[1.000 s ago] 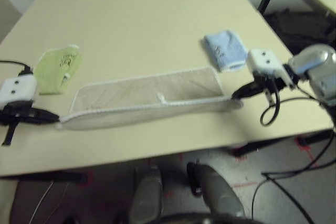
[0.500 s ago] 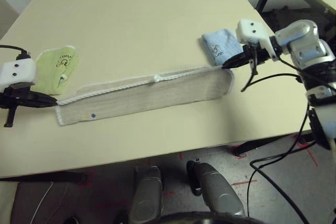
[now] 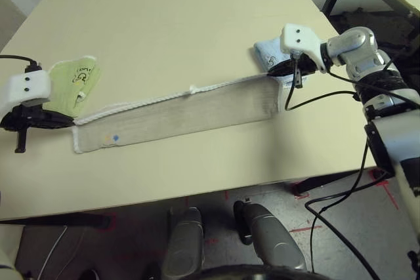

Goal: Fold the towel and set it aside.

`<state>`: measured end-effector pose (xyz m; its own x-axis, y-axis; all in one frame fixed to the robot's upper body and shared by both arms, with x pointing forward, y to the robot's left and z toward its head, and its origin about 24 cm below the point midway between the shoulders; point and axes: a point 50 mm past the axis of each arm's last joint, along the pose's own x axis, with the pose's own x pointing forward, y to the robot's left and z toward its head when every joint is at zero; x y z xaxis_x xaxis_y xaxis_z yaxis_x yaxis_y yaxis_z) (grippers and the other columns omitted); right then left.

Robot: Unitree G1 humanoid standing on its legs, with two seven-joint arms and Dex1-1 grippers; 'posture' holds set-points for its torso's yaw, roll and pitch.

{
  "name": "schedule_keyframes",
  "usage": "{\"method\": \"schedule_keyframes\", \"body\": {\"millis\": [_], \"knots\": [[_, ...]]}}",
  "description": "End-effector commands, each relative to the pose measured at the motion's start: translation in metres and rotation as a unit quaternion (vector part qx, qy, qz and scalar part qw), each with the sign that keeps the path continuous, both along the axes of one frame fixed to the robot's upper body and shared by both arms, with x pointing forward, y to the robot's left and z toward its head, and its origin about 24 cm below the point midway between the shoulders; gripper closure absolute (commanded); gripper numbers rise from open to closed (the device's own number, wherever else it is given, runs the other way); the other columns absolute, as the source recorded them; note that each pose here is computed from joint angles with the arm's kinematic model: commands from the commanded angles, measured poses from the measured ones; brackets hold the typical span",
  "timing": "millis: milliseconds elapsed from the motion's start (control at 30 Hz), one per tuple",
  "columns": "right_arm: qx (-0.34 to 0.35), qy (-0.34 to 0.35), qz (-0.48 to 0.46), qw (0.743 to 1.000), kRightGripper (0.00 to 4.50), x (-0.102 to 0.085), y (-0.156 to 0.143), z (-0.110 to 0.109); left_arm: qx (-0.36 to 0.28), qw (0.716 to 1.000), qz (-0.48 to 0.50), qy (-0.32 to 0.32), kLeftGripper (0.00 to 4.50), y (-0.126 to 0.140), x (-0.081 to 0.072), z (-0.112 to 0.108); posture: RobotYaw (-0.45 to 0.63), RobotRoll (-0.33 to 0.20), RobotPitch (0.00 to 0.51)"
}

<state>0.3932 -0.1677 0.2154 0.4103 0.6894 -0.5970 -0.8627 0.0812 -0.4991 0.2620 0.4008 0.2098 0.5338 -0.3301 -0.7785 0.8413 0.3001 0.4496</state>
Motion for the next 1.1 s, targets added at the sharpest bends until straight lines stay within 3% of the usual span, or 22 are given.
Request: {"method": "schedule_keyframes", "body": {"millis": [33,433,567,900,1000,1100], "knots": [[0.001,-0.006,-0.023,1.0,4.5,0.002,-0.007,0.0,0.015,1.0,0.017,-0.002,4.45,0.003,0.001,-0.003,-0.02,0.0,0.208],[0.001,-0.001,-0.031,1.0,4.5,0.002,-0.008,-0.007,0.052,0.998,0.033,-0.03,4.45,0.003,0.01,0.0,-0.04,0.0,0.207],[0.004,-0.003,-0.034,0.999,3.56,0.002,-0.009,-0.006,0.057,0.997,0.041,-0.029,3.52,0.005,0.008,-0.001,-0.04,0.0,0.206],[0.008,-0.016,-0.056,0.998,0.0,-0.001,-0.031,0.007,0.054,0.993,0.08,-0.064,0.04,0.019,-0.004,0.011,-0.04,0.0,0.21],[0.012,0.007,-0.059,0.998,0.0,-0.008,-0.047,0.007,0.027,0.992,0.097,-0.08,0.02,0.027,-0.015,0.014,-0.05,0.0,0.215],[0.001,0.073,-0.061,0.995,0.0,-0.028,-0.072,-0.007,-0.033,0.99,0.119,-0.072,0.02,0.039,-0.038,0.006,-0.05,0.0,0.218]]}}
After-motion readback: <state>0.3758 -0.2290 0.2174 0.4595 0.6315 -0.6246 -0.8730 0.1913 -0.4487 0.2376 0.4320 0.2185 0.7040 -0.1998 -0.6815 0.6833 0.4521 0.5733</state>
